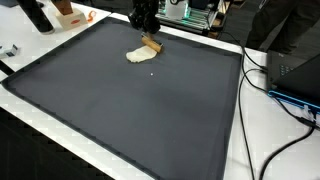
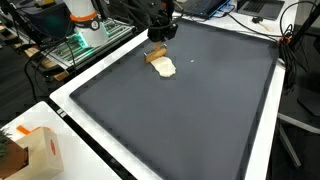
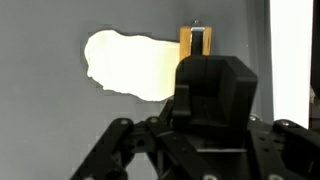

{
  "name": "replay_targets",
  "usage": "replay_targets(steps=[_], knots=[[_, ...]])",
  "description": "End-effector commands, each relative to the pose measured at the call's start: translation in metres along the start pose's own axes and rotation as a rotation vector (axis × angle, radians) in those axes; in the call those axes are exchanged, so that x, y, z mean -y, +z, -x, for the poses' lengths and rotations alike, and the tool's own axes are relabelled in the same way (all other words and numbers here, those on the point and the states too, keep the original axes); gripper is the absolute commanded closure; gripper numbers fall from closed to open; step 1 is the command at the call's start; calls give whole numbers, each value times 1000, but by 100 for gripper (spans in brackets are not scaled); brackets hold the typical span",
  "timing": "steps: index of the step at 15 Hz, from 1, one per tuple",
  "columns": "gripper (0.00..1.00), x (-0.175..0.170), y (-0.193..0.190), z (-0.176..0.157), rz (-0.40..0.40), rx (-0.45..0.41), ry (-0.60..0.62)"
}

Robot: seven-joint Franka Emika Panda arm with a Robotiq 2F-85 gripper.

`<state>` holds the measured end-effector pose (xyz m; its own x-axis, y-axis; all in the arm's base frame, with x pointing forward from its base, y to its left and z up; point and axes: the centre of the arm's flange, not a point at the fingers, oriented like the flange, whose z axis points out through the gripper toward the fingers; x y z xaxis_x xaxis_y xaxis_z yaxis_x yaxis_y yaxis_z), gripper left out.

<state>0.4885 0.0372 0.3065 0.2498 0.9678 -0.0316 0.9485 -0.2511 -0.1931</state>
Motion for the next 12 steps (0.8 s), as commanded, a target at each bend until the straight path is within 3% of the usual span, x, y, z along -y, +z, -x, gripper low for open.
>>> replay_targets(steps=[1,8,12], knots=[[76,4,5,13,-36,-1,11],[76,11,-36,42,-35,-69,133],[76,16,-76,56,22,-139,268]])
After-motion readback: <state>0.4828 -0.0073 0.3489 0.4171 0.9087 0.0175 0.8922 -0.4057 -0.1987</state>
